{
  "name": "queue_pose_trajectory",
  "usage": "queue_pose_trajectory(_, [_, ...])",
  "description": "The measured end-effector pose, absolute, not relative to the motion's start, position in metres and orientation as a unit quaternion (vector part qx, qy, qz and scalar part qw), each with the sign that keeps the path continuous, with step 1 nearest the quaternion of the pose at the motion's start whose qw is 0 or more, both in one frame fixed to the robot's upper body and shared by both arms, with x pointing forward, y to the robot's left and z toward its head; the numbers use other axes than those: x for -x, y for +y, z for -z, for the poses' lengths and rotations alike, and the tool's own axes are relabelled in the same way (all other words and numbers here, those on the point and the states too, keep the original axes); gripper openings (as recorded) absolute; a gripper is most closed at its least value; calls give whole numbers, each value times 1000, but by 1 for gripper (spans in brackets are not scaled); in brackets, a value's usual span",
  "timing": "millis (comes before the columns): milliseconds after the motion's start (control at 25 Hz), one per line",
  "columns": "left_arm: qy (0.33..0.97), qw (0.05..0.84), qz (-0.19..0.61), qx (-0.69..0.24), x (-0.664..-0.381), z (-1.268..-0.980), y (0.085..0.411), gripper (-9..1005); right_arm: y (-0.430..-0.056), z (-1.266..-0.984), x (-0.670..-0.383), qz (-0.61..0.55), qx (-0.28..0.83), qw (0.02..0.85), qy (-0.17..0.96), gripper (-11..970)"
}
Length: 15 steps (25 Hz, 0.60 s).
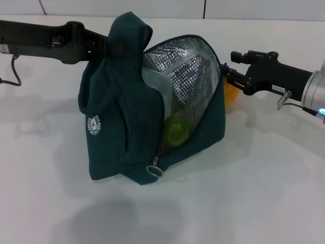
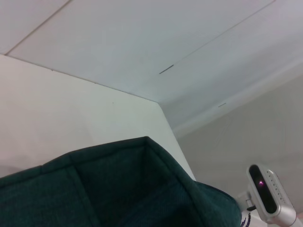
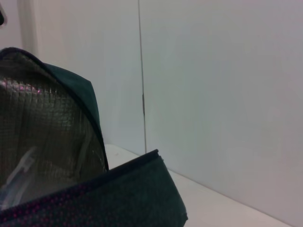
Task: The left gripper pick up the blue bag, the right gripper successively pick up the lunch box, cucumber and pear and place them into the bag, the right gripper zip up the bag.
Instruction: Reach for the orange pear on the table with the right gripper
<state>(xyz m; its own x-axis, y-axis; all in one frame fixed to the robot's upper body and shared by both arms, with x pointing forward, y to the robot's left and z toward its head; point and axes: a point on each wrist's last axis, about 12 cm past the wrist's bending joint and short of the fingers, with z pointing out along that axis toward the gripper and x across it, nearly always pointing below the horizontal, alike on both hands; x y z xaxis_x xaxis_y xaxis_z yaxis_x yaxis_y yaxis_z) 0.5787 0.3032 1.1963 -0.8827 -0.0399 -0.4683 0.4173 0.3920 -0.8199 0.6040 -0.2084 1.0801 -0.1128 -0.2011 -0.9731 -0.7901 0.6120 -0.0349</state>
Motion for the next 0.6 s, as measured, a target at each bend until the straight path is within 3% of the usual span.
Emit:
queue_pose_trajectory(360, [807, 214, 537, -119, -580, -1198, 303, 45, -208, -1079, -603, -261, 355, 564, 699, 368])
queue_pose_trajectory(600, [807, 215, 537, -119, -580, -1198, 304, 45, -209, -1079, -603, -260, 354, 564, 700, 142])
